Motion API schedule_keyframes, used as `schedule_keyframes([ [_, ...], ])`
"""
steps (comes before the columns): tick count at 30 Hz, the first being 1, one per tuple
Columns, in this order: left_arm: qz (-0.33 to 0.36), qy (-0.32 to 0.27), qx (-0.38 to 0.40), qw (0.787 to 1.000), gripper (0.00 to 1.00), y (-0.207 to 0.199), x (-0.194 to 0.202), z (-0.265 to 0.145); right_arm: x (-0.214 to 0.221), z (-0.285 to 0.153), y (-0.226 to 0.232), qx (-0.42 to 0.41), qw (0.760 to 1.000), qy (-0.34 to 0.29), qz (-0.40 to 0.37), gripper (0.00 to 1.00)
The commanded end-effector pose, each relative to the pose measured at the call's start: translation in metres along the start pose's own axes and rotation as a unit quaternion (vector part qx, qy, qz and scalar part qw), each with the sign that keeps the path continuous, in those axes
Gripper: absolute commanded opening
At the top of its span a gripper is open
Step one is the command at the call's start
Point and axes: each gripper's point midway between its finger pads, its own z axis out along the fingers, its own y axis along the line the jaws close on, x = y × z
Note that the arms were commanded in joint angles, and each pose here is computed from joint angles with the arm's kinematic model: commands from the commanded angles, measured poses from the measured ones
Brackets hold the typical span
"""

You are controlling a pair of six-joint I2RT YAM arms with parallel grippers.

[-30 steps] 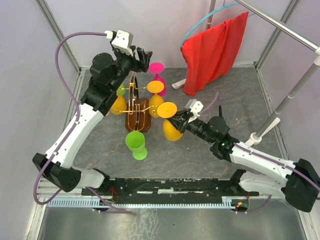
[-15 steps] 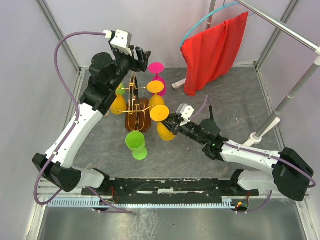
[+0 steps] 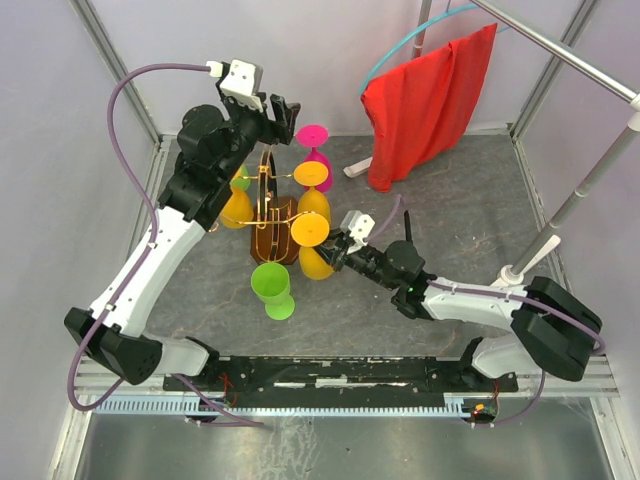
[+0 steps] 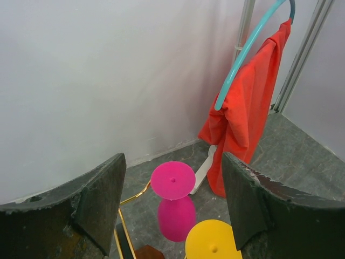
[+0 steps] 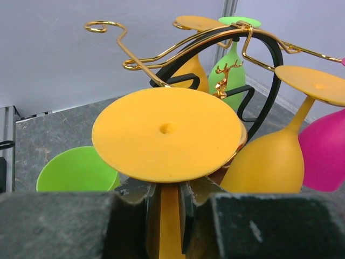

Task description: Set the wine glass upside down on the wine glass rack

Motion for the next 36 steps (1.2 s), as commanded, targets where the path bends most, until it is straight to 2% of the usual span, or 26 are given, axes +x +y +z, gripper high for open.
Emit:
schedule_keyframes([
  [1, 0.021, -0.039, -0.013, 0.999, 0.78, 0.008, -0.032, -0.014, -0.043, 0.018, -0.006, 0.017, 0.997, -0.078, -0.003, 0.01],
  [15, 0.021, -0.036, -0.019, 0.999, 0.79, 0.012, -0.025, -0.013, -0.034, 0.033, -0.032, 0.086, 0.993, -0.078, -0.011, 0.01],
  [25, 0.021, -0.034, -0.016, 0.999, 0.79, 0.013, -0.021, -0.007, -0.028, 0.023, -0.065, 0.181, 0.979, -0.092, -0.017, 0.01],
  [36, 0.012, -0.032, -0.01, 0.999, 0.79, 0.011, -0.016, -0.002, -0.028, 0.003, -0.079, 0.227, 0.97, -0.09, -0.022, 0.01],
])
